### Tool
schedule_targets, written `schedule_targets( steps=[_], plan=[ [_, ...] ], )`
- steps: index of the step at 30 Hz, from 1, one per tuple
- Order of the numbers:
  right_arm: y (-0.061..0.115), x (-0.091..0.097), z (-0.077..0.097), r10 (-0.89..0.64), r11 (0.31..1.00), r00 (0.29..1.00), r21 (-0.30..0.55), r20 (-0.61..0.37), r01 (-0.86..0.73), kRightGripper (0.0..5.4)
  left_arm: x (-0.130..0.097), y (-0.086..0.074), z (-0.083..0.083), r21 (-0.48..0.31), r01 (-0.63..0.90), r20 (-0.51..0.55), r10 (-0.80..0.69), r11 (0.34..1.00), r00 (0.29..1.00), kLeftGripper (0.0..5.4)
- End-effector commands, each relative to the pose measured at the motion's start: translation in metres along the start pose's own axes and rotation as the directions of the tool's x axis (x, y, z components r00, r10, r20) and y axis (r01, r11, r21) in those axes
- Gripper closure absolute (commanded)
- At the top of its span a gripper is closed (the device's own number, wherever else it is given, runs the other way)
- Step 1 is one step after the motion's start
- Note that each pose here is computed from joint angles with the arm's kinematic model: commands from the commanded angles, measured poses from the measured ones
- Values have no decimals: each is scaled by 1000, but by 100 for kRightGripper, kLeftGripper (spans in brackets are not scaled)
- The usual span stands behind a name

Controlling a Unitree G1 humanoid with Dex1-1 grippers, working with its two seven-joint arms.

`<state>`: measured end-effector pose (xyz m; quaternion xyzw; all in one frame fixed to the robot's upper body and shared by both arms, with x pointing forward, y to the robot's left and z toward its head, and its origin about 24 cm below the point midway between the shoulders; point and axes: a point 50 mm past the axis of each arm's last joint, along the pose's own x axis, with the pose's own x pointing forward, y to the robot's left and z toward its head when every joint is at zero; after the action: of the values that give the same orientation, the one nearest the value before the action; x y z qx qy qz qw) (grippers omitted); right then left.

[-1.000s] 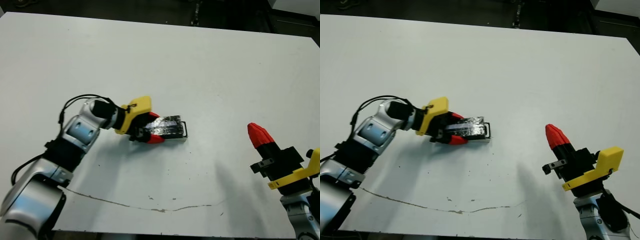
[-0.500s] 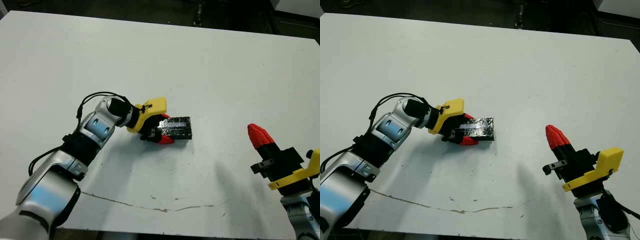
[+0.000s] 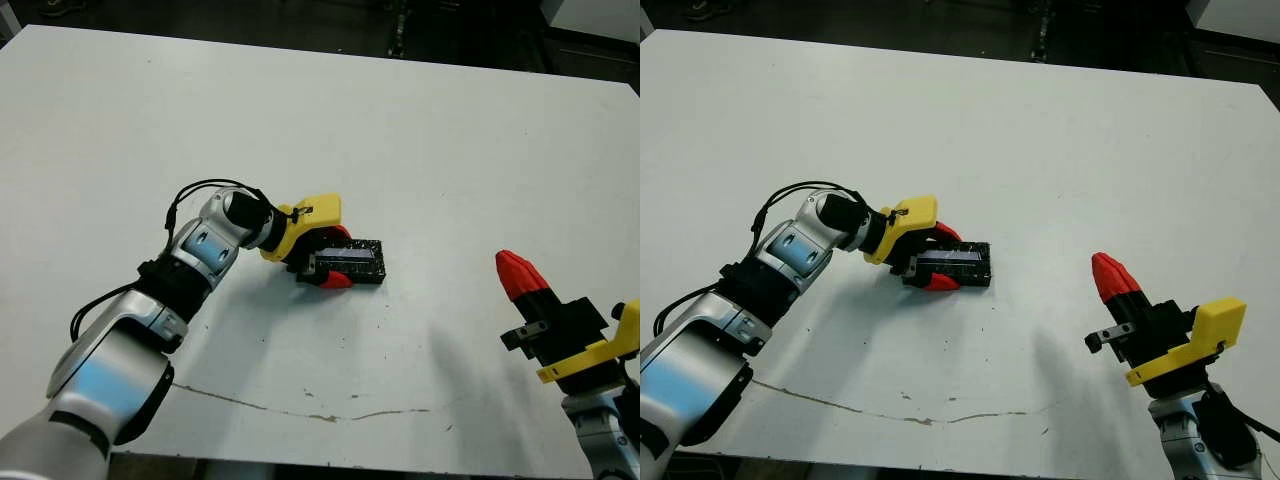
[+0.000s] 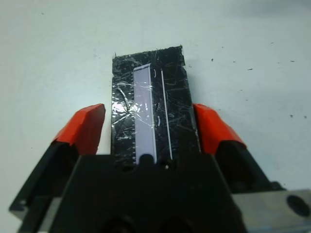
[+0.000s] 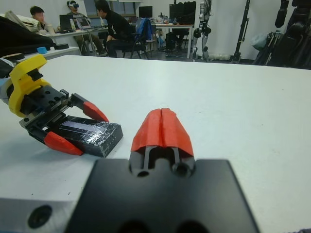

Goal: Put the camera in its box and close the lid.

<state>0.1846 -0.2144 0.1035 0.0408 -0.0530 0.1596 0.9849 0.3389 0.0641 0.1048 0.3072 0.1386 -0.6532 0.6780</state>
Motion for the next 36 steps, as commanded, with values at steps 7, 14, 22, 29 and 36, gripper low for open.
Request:
schedule_targets(
  steps=[7, 14, 22, 29, 36],
  plan=[
    [-1, -1, -1, -7, 1000, 1000, -7, 9, 7, 540, 40, -29, -2, -22, 128, -7, -128, 992, 992, 1],
    [-2, 0, -1, 3, 1000, 1000, 9, 6, -3, 540, 26, -27, -5, -57, 113, 6, -113, 992, 994, 1],
    [0, 1, 1, 11, 1000, 1000, 21, 3, -11, 540, -17, -32, -19, -107, 55, 66, -48, 993, 997, 1],
    [0, 3, 0, 20, 999, 1000, 38, 8, -21, 540, -73, -49, -49, -253, -57, 49, 71, 966, 996, 1],
    [0, 4, 0, 19, 999, 1000, 27, 13, -20, 540, -131, -60, -81, -338, -242, -46, 240, 910, 970, 1]
  ],
)
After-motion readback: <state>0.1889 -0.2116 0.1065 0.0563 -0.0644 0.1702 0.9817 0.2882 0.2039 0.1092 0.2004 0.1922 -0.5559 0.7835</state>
